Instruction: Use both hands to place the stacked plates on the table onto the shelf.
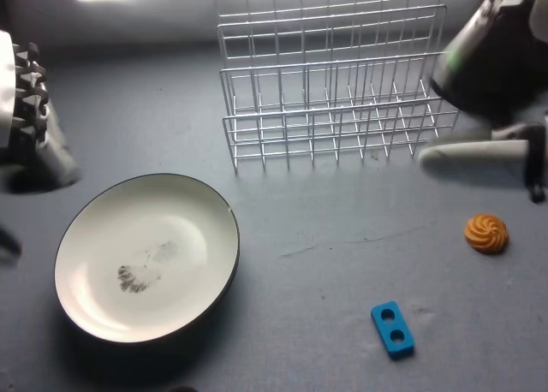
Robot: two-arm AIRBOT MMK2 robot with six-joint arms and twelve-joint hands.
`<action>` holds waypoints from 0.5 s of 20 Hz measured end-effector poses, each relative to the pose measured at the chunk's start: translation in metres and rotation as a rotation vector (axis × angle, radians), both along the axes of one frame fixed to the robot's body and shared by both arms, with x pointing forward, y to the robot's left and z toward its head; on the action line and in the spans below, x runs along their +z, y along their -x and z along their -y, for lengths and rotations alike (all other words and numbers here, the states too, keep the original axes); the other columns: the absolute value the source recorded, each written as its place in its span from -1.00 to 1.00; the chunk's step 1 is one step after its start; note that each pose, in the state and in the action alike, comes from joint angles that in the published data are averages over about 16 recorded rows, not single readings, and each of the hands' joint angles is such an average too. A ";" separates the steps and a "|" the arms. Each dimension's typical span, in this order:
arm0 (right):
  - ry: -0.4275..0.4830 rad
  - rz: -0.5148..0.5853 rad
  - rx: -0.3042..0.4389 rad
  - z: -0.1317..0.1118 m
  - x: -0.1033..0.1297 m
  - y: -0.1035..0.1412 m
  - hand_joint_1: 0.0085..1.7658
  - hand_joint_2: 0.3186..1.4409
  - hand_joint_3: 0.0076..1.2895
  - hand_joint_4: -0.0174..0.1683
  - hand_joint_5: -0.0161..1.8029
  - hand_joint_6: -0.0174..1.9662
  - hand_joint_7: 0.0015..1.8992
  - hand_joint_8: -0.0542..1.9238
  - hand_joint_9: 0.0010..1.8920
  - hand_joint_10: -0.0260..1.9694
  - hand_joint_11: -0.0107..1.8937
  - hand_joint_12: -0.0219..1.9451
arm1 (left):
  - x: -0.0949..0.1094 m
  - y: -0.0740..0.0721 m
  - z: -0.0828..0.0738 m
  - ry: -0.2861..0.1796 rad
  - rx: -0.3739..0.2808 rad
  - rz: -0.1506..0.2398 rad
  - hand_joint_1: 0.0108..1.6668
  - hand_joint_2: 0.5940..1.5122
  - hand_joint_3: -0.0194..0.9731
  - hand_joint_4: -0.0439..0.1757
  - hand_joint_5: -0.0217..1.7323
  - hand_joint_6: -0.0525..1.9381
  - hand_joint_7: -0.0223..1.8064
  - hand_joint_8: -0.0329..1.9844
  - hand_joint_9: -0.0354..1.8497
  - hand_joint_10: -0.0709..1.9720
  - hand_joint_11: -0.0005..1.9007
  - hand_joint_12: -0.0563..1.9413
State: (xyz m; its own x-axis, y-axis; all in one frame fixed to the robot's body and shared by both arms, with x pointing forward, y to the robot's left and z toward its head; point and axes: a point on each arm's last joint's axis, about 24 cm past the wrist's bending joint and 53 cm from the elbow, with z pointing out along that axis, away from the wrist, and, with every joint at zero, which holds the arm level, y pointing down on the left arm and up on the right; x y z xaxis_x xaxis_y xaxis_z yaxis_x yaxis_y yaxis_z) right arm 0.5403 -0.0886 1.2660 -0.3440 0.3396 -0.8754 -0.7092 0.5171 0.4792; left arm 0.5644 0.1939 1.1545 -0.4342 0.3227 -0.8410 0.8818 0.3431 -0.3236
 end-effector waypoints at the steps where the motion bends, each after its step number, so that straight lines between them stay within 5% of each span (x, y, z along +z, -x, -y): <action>1: 0.004 0.005 0.000 0.000 0.000 0.001 -0.84 0.47 -0.94 -0.78 -0.53 -0.52 -0.52 -0.53 -0.49 -0.54 -0.39 -0.56 | -0.001 0.000 0.000 -0.003 -0.002 0.000 -0.95 -0.10 -0.85 -0.66 -0.69 -0.65 -0.67 -0.66 -0.67 -0.63 -0.64 -0.60; 10: 0.033 0.026 0.001 0.001 -0.004 0.005 -0.84 0.46 -0.97 -0.85 -0.86 -0.88 -0.86 -0.86 -0.86 -0.88 -0.82 -0.91 | -0.007 0.006 -0.001 -0.030 -0.026 -0.007 -0.99 -0.04 -0.91 -0.63 -0.89 -0.90 -0.90 -0.93 -0.90 -0.89 -0.91 -0.89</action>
